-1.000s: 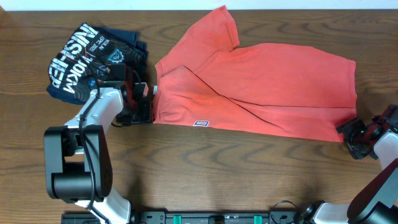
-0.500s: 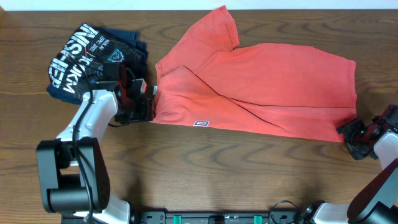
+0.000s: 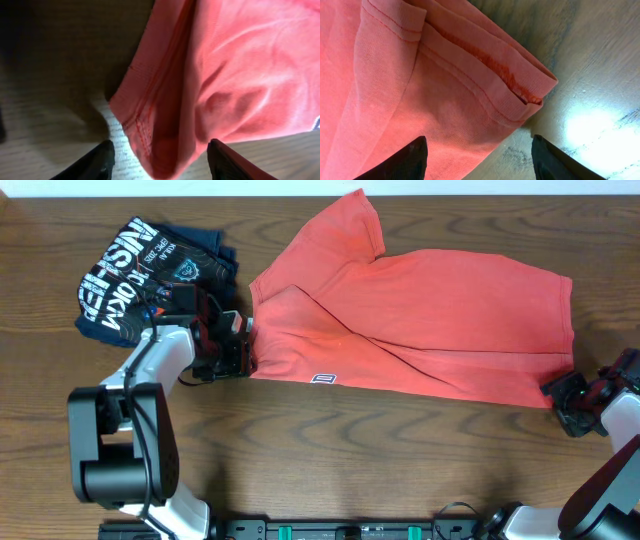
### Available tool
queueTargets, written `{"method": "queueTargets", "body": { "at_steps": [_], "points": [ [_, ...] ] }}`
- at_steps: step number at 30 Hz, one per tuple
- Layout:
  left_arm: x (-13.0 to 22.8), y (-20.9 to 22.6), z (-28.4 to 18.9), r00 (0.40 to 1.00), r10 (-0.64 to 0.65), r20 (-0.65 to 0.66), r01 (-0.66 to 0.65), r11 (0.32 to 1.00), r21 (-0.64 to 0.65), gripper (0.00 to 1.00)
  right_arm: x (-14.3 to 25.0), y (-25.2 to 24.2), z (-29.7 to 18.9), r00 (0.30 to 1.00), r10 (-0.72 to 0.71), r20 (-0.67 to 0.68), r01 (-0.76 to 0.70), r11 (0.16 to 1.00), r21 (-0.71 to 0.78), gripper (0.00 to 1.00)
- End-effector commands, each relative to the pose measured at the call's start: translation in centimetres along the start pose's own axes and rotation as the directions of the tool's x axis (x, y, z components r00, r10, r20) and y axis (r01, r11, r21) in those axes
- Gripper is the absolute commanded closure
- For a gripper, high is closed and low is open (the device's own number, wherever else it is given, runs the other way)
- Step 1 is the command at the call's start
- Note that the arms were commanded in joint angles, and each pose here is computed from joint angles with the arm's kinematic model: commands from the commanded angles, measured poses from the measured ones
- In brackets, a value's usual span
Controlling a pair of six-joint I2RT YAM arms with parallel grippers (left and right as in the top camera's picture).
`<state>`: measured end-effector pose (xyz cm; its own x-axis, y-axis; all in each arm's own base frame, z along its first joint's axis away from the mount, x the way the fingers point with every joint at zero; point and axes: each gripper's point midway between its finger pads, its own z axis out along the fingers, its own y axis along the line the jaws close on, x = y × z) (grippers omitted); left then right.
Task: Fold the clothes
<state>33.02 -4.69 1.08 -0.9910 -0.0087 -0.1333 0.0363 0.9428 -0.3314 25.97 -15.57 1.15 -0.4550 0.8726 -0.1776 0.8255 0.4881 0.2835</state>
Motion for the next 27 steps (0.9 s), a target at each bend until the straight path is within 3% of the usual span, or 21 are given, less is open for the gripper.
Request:
{"method": "queueTargets", "body": {
  "at_steps": [1,4,6,12,16,21,24,26,27],
  "points": [
    [0.2,0.1,0.8,0.999,0.030,-0.011,-0.030,0.999,0.011,0.57,0.1,-0.1,0.2,1.000,0.011,-0.007,-0.011,1.000,0.010,0.35],
    [-0.3,0.5,0.8,0.999,0.035,0.005,-0.035,0.999,-0.011,0.87,0.1,-0.1,0.2,1.000,0.011,-0.006,-0.011,1.000,0.010,0.35],
    [-0.1,1.0,0.8,1.000,0.030,-0.003,-0.030,0.999,-0.036,0.94,0.0,0.0,0.2,1.000,0.009,0.000,-0.009,1.000,0.008,0.35],
    [0.9,2.2,0.0,0.999,-0.012,-0.037,0.008,0.995,-0.096,0.94,-0.9,0.1,0.2,0.999,-0.005,0.037,0.005,1.000,0.006,0.34],
    [0.6,2.4,-0.6,0.999,-0.030,-0.029,0.027,0.995,-0.100,0.94,-1.4,0.0,0.4,0.998,-0.028,0.059,0.027,0.999,0.018,0.39],
    [0.2,2.6,-1.1,0.999,-0.044,-0.014,0.043,0.994,-0.102,0.94,-1.2,-0.5,1.8,0.999,-0.025,0.034,0.024,0.999,0.035,0.46],
    [0.2,2.7,-1.3,0.998,-0.054,-0.009,0.053,0.993,-0.103,0.94,-0.4,-1.9,2.8,1.000,-0.008,-0.007,0.008,0.996,0.092,0.43],
    [0.3,2.9,-1.6,0.998,-0.062,-0.010,0.060,0.993,-0.104,0.94,0.3,-2.9,3.4,0.999,0.010,-0.036,-0.005,0.990,0.138,0.49],
    [0.3,3.0,-1.7,0.998,-0.064,-0.007,0.063,0.993,-0.104,0.94,0.3,-3.4,3.6,0.999,0.021,-0.036,-0.015,0.987,0.158,0.58]
  ]
}}
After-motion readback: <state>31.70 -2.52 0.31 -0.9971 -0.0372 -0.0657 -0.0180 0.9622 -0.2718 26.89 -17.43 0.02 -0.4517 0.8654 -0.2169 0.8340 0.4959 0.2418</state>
